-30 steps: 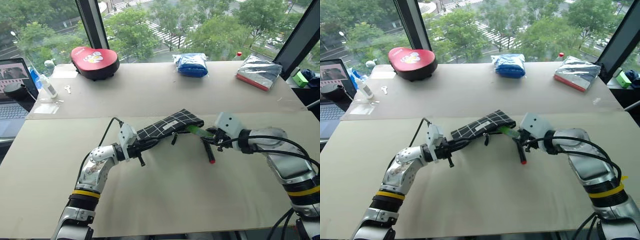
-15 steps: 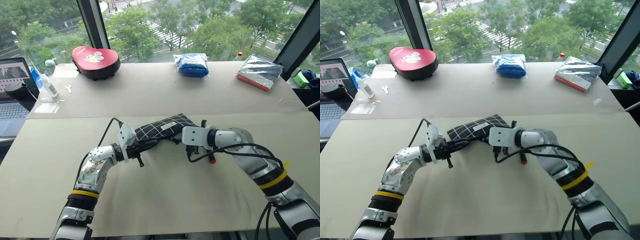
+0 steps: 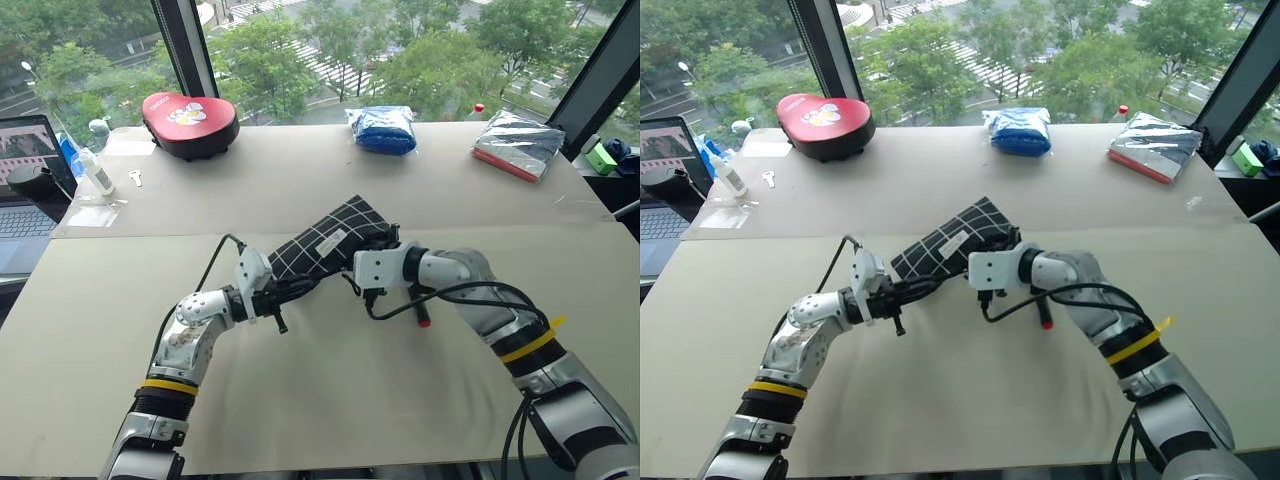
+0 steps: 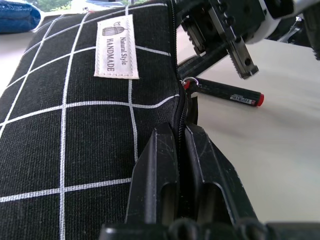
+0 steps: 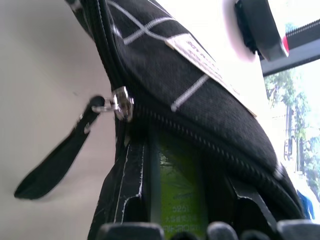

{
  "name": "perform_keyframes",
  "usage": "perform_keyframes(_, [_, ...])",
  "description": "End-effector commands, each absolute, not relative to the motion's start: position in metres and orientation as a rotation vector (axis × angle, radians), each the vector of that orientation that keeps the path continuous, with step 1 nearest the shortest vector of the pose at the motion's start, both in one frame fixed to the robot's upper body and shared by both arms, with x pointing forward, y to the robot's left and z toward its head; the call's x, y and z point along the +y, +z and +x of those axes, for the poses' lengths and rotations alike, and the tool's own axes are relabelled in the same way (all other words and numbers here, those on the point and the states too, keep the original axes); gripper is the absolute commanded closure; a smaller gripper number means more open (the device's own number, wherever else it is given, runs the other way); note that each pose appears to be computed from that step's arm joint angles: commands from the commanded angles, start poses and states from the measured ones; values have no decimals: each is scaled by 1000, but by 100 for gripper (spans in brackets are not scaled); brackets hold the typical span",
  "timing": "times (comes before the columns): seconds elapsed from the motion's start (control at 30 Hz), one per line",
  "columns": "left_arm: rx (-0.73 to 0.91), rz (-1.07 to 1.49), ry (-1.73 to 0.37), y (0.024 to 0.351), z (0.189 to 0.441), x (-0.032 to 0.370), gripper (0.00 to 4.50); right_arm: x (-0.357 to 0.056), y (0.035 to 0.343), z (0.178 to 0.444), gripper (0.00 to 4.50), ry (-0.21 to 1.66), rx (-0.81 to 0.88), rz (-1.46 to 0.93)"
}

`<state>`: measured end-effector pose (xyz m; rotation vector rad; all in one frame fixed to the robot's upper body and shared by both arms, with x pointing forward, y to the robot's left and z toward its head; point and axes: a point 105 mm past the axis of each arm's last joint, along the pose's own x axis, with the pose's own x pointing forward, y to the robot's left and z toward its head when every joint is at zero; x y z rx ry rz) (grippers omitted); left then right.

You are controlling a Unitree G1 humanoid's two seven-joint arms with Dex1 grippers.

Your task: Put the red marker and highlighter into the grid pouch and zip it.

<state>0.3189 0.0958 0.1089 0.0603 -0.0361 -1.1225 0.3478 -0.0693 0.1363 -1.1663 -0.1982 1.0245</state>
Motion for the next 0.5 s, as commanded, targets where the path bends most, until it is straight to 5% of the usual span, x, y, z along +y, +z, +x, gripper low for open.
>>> perform_keyframes(0.03, [-94,71,-1137,124,320,92,450,-70,158,351,168,983,-233,-1084])
perform_keyframes(0.1, [-93,71,-1139,124,320,92,450,-76,165,354,89,963,-226,-1050])
perform_keyframes(0.37, [-91,71,-1131,124,321,93,450,-121,211,352,89,931,-190,-737])
perform_keyframes(0.5, [-90,71,-1120,125,322,94,450,-145,207,299,89,1172,64,-278])
